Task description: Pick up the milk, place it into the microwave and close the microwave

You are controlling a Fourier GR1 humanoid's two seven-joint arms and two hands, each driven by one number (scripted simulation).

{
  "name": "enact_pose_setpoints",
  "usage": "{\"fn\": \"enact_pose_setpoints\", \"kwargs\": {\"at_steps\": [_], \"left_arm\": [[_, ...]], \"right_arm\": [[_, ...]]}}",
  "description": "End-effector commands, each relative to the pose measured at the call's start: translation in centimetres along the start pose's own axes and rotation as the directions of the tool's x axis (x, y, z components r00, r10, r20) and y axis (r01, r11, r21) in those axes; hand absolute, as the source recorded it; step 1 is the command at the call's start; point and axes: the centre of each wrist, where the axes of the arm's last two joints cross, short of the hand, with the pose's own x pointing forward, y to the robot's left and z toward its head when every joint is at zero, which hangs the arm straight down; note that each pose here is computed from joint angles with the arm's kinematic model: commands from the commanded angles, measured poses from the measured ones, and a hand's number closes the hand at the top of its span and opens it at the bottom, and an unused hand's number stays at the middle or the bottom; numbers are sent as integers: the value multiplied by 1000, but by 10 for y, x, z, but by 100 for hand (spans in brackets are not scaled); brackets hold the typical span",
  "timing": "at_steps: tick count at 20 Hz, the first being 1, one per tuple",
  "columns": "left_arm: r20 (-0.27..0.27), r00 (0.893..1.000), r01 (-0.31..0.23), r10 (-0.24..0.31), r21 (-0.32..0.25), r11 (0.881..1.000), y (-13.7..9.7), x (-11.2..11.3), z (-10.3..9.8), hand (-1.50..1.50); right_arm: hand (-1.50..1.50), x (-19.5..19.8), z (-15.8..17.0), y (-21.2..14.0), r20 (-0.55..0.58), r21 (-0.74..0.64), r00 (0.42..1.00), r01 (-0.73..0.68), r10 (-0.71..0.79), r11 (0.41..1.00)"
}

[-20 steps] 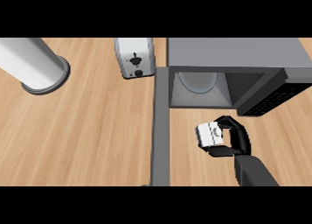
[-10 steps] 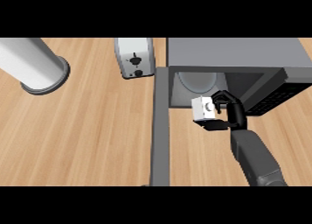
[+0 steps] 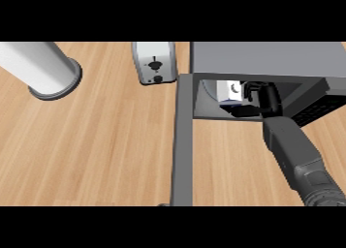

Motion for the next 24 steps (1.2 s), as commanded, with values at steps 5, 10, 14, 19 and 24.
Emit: {"fn": "enact_pose_setpoints", "kwargs": {"at_steps": [5,10,14,19,24], "left_arm": [[12,1000,-8,8,-37,999,-2,-2,-14,-150],[19,999,-26,27,-52,998,15,-8,-24,-150],[33,999,-24,27,-70,997,11,-10,-32,-150],[22,1000,-4,6,-81,997,15,-5,-34,-150],[23,1000,-1,4,-97,995,12,-4,-41,-150]], "right_arm": [[150,27,-35,-19,-18,-12,986,-165,165,986],[150,39,-48,-31,-17,-106,962,-272,272,956],[150,43,-52,-43,-52,-148,949,-315,311,938],[150,48,-55,-67,-65,-199,943,-332,326,922],[150,52,-60,-68,-86,-243,941,-338,327,909]]}}
